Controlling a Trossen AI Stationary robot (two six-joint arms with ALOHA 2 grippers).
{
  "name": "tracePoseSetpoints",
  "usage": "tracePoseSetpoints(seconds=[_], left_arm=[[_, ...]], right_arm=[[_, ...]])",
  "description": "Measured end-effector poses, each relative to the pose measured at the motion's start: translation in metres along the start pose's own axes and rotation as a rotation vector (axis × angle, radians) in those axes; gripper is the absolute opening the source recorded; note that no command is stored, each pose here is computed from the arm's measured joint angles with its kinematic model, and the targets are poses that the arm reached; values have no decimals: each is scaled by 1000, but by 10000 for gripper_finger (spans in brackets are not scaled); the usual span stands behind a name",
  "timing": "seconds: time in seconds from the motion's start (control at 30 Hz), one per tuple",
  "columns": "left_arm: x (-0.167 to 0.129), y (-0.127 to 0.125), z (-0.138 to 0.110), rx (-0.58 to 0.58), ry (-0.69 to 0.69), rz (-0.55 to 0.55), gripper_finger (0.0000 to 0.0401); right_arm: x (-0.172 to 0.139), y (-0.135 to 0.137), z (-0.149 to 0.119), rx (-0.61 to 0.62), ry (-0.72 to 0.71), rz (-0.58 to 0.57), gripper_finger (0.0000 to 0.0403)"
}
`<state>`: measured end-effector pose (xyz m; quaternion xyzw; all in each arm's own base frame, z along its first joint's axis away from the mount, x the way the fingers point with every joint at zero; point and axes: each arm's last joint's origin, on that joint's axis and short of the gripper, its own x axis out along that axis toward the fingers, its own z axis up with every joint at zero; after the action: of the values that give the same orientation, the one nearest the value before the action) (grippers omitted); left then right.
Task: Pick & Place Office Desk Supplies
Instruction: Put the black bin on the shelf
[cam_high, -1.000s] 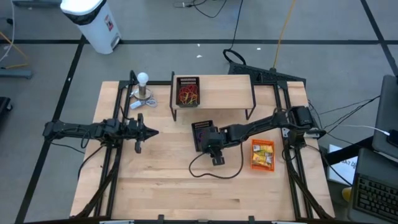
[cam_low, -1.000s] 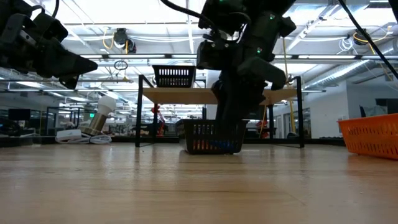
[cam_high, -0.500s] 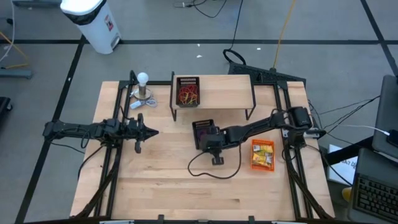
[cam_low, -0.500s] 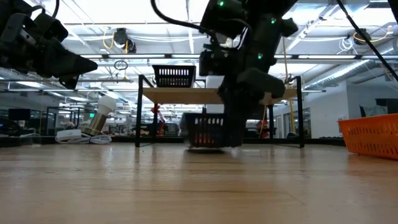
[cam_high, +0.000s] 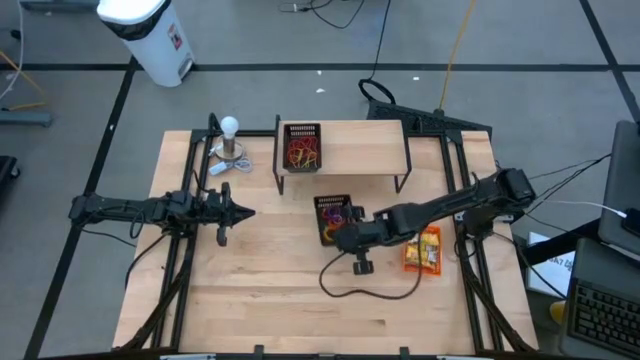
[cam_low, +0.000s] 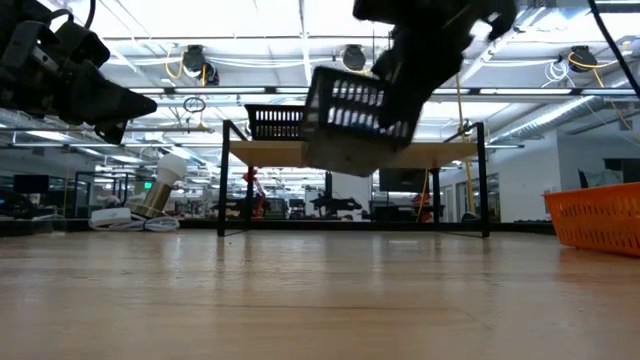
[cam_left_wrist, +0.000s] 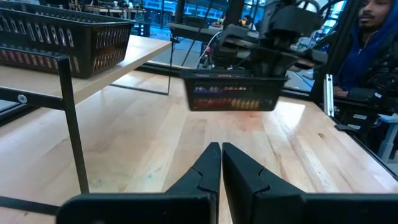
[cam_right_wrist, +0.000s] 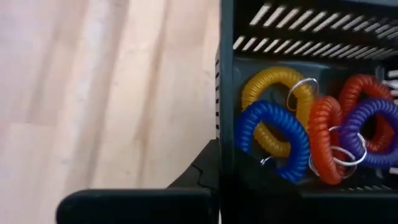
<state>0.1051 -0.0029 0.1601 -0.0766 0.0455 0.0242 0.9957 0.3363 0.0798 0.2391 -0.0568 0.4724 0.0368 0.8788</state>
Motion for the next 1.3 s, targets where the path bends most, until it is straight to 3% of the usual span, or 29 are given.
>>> tracePoseSetpoints(seconds=[0.2, 0.47, 0.73, 1.03, 1.3], left_arm=[[0, 0, 0, -10, -4, -1, 19], [0, 0, 0, -27, -4, -1, 19], [0, 0, 0, -28, -4, -1, 19], [0, 0, 0, -37, -4, -1, 19], [0, 0, 0, -36, -4, -1, 19]], right_arm=[[-6, 21, -7, 27, 51, 47, 1], [-14, 51, -18, 71, 105, -1, 0], [-55, 56, 2, 55, 100, -95, 0], [-92, 32, 24, 45, 114, -191, 0], [-99, -13, 35, 1, 142, -251, 0]])
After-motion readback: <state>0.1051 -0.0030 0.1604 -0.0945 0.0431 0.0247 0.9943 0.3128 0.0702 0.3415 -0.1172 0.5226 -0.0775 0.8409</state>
